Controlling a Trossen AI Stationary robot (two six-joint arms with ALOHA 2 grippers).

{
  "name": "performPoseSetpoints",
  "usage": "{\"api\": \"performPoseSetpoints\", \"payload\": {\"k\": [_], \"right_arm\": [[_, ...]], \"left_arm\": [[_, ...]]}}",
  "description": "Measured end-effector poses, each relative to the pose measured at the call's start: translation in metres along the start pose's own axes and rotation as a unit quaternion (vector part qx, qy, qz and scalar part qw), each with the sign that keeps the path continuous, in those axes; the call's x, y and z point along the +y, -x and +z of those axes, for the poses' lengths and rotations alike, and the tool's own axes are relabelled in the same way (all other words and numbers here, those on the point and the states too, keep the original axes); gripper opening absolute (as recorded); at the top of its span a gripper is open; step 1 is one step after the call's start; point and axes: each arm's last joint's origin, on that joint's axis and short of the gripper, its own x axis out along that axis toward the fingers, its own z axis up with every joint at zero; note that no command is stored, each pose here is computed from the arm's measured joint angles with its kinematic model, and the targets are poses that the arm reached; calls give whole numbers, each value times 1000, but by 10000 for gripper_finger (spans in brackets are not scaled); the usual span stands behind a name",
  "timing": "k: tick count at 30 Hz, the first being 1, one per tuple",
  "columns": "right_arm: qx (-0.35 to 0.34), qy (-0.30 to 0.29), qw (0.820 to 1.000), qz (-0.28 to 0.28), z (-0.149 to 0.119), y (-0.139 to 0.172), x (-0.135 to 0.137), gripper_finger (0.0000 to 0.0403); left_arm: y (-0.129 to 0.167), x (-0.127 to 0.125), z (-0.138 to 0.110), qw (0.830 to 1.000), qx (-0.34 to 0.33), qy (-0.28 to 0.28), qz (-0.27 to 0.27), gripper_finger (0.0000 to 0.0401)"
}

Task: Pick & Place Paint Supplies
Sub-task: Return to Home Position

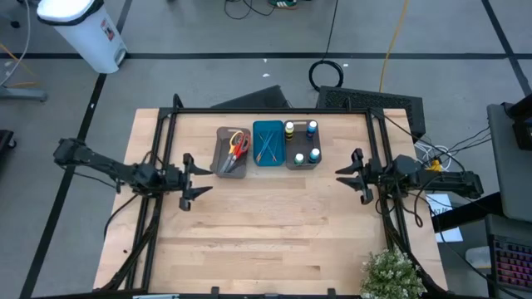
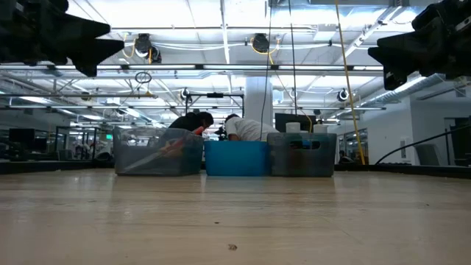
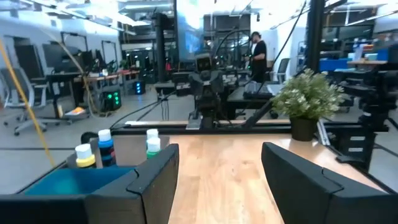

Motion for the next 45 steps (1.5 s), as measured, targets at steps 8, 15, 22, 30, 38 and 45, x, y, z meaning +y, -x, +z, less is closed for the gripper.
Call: {"api": "performPoseSetpoints", "payload": {"k": [8,15,22,30,38,45], "right_arm": [[6,17,999,35,-1,0,2,100],[23,44,998,32,-4,0,1,100],[42,47,998,12,-8,0,0,100],[29,52,998,16,-5,0,0,100],[36,56,998,17,-7,-1,0,100],[36,45,998,17,-7,-1,0,100]], "left_arm": [[16,2,-1,1000,18,9,-13,239],[23,4,5,1000,-14,13,-17,239],[29,8,1,1000,4,4,17,239],[29,9,-5,998,35,21,46,239],[29,9,-5,999,35,12,36,239],[29,9,-5,999,34,12,36,239]]}}
